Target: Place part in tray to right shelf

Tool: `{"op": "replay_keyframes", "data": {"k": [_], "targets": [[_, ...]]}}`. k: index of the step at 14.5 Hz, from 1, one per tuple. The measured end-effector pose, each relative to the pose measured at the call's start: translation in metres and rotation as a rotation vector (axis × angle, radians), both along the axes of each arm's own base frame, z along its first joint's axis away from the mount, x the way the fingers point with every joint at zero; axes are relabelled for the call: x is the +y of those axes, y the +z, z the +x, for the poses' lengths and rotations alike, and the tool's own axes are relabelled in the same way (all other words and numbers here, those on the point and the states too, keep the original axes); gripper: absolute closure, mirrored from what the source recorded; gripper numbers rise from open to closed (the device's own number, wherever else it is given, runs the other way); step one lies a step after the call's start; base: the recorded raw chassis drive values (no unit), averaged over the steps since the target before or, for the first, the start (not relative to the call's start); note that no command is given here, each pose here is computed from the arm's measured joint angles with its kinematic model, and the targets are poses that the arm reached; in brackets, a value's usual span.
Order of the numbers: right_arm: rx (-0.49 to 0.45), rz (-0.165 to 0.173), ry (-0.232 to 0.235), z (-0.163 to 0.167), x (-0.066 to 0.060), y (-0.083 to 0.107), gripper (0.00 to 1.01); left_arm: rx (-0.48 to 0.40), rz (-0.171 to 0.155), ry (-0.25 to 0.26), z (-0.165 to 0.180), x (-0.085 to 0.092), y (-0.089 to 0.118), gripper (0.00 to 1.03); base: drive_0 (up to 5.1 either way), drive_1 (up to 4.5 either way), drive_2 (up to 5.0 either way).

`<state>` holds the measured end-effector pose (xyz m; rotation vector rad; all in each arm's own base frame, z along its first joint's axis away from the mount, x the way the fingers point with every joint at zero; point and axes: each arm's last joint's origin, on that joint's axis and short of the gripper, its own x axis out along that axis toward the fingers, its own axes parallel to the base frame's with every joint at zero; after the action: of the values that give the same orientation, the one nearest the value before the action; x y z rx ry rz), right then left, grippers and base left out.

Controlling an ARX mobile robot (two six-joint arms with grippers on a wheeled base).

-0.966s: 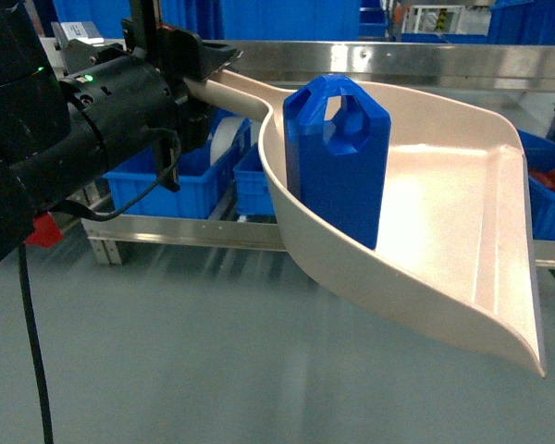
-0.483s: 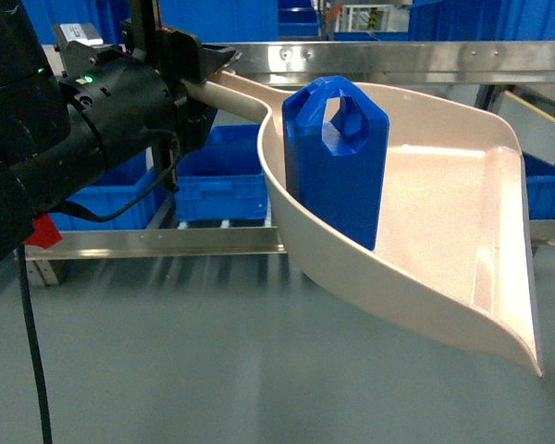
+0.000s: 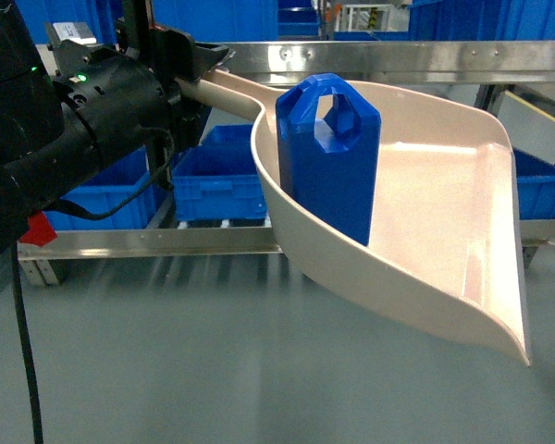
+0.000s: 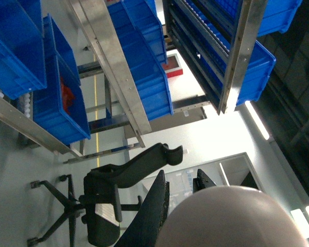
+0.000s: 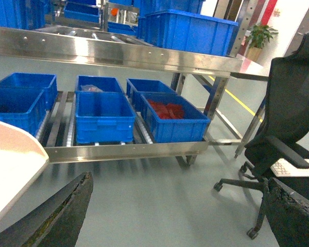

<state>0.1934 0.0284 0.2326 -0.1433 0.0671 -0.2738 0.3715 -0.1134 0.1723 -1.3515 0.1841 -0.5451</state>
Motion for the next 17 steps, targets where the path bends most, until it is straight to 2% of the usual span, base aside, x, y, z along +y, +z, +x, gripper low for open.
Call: {"op": "replay_keyframes", "data": {"k": [17], "targets": [[-0.001, 0.0, 0.0, -0.0001, 0.0, 0.0002, 0.03, 0.0, 0.001, -0.009, -0.0006, -0.0022, 0.0, 0.91, 0.0, 0.0, 0.0]]}}
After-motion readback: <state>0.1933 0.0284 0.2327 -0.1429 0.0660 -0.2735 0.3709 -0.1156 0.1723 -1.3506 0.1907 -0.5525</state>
